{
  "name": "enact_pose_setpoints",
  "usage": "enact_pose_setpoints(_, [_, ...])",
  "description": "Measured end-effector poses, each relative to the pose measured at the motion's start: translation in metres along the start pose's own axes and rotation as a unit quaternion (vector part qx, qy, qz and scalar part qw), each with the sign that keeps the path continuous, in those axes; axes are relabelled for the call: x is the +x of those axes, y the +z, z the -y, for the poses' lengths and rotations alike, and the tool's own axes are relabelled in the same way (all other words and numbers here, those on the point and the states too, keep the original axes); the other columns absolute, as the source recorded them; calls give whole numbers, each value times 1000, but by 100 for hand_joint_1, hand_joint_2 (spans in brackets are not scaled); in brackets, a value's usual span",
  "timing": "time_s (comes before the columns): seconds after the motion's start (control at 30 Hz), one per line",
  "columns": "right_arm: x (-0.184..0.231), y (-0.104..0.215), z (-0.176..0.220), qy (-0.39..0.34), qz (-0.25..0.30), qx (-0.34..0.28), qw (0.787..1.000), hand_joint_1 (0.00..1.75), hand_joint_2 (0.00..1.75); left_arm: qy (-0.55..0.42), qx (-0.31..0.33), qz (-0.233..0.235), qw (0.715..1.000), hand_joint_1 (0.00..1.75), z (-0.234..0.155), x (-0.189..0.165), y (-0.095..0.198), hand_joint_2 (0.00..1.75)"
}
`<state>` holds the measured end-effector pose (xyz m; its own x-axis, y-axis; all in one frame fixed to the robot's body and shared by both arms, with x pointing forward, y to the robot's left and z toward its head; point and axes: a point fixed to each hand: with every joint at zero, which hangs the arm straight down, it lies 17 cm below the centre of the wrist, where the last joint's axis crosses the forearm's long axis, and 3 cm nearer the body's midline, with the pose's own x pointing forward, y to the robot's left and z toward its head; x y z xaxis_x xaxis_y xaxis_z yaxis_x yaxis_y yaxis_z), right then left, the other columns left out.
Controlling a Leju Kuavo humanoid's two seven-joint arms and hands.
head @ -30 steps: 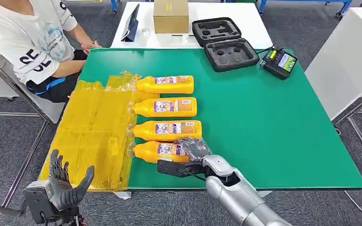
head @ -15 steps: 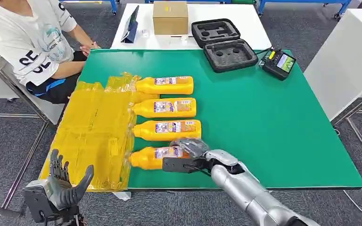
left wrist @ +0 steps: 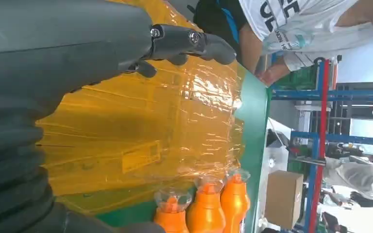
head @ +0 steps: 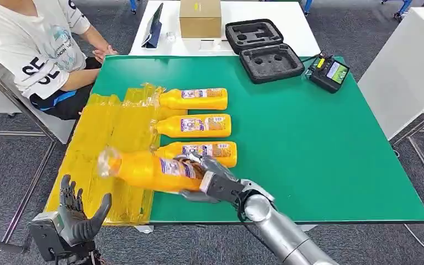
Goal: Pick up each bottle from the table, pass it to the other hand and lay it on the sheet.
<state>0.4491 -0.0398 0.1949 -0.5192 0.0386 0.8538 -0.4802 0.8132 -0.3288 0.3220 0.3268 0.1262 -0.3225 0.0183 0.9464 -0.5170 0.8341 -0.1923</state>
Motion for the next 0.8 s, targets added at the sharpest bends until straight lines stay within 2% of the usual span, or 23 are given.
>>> enact_pose_setpoints(0.27, [16, -7, 7, -12, 21, -23, 999, 175, 175, -1, 2, 1, 1000, 0, -2, 0, 1, 175])
enact_pose_setpoints(0.47, [27, -7, 21, -11, 41, -80, 996, 175, 175, 17, 10, -13, 1000, 0, -7, -4, 8, 175])
enact_pose_setpoints(0.6, [29, -2, 34, -9, 47, -123, 991, 175, 175, 113, -46, -49, 991, 0, 18, -7, 16, 175])
enact_pose_setpoints(0.7, [24, 5, 33, -16, 48, -138, 989, 175, 175, 207, -118, -71, 969, 0, 56, 1, 28, 175])
enact_pose_setpoints(0.8, [10, 14, 20, -27, 40, -141, 989, 175, 175, 246, -169, -73, 952, 0, 87, 15, 38, 175])
